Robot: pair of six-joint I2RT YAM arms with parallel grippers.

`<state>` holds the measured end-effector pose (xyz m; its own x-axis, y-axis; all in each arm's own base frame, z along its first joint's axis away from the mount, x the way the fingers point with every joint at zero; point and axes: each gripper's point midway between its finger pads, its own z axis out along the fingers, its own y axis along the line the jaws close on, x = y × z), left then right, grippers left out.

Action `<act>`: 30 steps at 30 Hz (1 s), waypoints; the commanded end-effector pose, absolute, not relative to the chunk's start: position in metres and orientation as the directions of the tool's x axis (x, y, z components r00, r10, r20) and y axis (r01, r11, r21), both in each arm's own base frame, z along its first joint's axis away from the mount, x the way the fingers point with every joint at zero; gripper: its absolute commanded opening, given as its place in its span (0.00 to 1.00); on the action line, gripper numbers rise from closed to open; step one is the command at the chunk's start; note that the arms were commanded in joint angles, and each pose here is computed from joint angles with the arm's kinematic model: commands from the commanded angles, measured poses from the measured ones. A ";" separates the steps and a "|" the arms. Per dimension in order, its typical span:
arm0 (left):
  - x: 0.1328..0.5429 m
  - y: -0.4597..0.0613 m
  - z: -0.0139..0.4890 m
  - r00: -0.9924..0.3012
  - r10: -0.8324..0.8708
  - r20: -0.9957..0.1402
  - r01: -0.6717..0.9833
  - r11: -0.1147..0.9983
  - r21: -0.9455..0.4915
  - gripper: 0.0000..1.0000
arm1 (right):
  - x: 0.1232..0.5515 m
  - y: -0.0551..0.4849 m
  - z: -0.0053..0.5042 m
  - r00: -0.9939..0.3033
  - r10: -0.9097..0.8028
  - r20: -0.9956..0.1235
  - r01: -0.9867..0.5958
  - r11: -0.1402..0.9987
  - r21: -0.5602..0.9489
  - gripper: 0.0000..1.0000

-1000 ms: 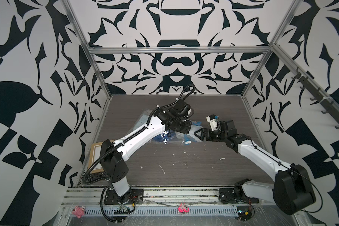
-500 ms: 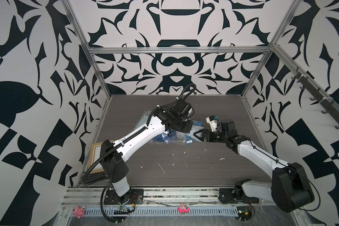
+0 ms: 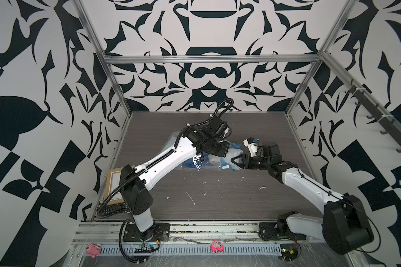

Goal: Place the folded towel into the vacuum bag
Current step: Place the towel in the vacuum bag.

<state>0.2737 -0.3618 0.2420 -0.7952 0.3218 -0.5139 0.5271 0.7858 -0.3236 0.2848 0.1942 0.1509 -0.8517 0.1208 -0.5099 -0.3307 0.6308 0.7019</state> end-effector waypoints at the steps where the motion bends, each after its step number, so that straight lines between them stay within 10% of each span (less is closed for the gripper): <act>1: 0.277 -0.369 0.252 -0.788 0.305 -0.535 0.529 0.781 -0.333 0.00 | 0.281 0.190 0.164 -0.830 0.101 -0.549 -0.362 0.651 0.667 0.32; 4: 0.277 -0.368 0.249 -0.789 0.306 -0.533 0.525 0.786 -0.327 0.00 | 0.277 0.188 0.169 -0.832 0.089 -0.548 -0.364 0.657 0.660 0.16; 15: 0.283 -0.354 0.238 -0.787 0.294 -0.542 0.494 0.827 -0.268 0.00 | 0.277 0.167 0.203 -0.817 0.115 -0.565 -0.299 0.754 0.585 0.08; 30: 0.278 -0.364 0.236 -0.791 0.307 -0.529 0.509 0.810 -0.292 0.00 | 0.277 0.183 0.227 -0.821 0.172 -0.545 -0.319 0.652 0.687 0.41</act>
<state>0.2786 -0.3630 0.2433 -0.7834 0.3039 -0.5421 0.5163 0.8038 -0.2954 0.2725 0.1778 0.1934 -0.8654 0.1587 -0.4753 -0.2439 0.6953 0.6761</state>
